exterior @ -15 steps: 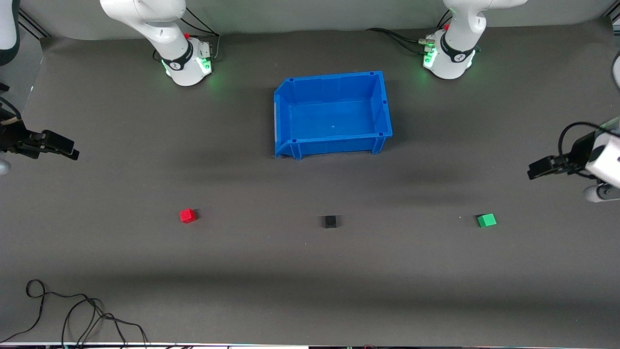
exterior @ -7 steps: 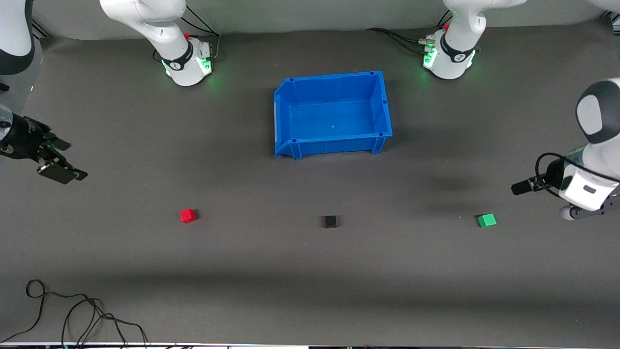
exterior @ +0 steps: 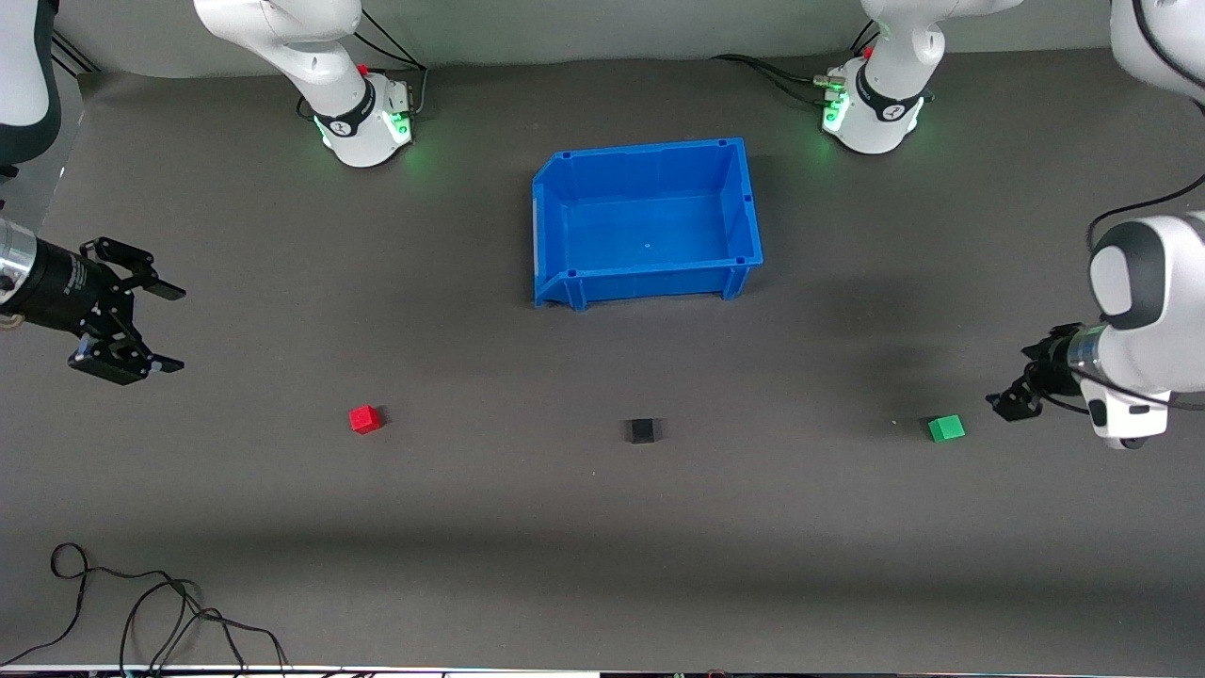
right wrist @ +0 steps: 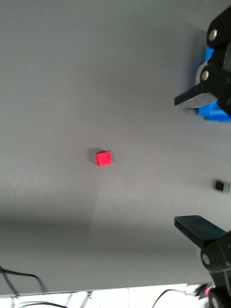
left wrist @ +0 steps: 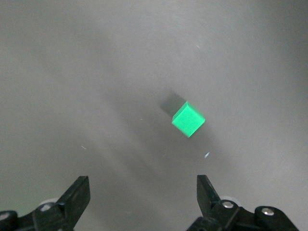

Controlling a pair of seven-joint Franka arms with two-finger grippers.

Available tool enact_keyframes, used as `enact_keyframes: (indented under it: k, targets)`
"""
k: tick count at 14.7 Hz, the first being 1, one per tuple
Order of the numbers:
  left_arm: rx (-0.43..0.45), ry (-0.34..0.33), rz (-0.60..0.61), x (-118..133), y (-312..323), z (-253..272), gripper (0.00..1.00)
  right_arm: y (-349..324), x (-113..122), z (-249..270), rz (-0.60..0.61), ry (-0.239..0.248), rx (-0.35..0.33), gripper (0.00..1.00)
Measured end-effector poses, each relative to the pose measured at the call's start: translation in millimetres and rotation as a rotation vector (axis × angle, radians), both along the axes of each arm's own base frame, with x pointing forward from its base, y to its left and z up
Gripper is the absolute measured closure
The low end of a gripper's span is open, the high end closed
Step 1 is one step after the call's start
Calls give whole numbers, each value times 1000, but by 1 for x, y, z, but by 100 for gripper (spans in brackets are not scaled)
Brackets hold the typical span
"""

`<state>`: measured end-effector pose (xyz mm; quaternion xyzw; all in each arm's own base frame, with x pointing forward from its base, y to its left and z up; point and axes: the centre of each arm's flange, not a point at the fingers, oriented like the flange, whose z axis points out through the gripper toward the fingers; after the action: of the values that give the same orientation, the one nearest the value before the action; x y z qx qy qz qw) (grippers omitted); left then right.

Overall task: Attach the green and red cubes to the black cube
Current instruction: 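Lower the right gripper onto the red cube while the left gripper lowers onto the green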

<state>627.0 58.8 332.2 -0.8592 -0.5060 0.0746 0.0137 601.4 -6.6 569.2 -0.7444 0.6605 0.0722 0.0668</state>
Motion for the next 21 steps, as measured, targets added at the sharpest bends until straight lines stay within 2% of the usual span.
enact_keyframes:
  k: [1, 3, 7, 9, 11, 13, 15, 18, 21]
  targets:
    - [-8, -10, 123, 3, 5, -10, 0, -1, 2, -4, -36, 12, 0, 0]
    - [-12, -24, 290, 7, 20, -27, 0, 0, 7, -21, -63, 49, 1, 0]
    - [3, -63, 496, 11, 24, -48, 4, 1, 24, -96, -71, 175, 16, 0]
    - [8, -51, 544, 12, 12, -69, 4, 3, 34, -135, -72, 208, 43, 0]
    - [15, -32, 561, 13, -6, -95, 6, 4, 40, -168, -53, 200, 91, 0]
    - [20, -27, 590, 14, -12, -108, 9, 2, 40, -197, -37, 172, 122, 0]
    - [23, -50, 637, 17, -9, -110, 14, -2, 36, -226, -2, 140, 160, 0]
    - [23, -99, 675, 21, -6, -123, 13, -18, 31, -271, 52, 114, 234, 0]
    - [27, -105, 680, 21, -5, -146, 13, -29, 33, -311, 100, 93, 265, 0]
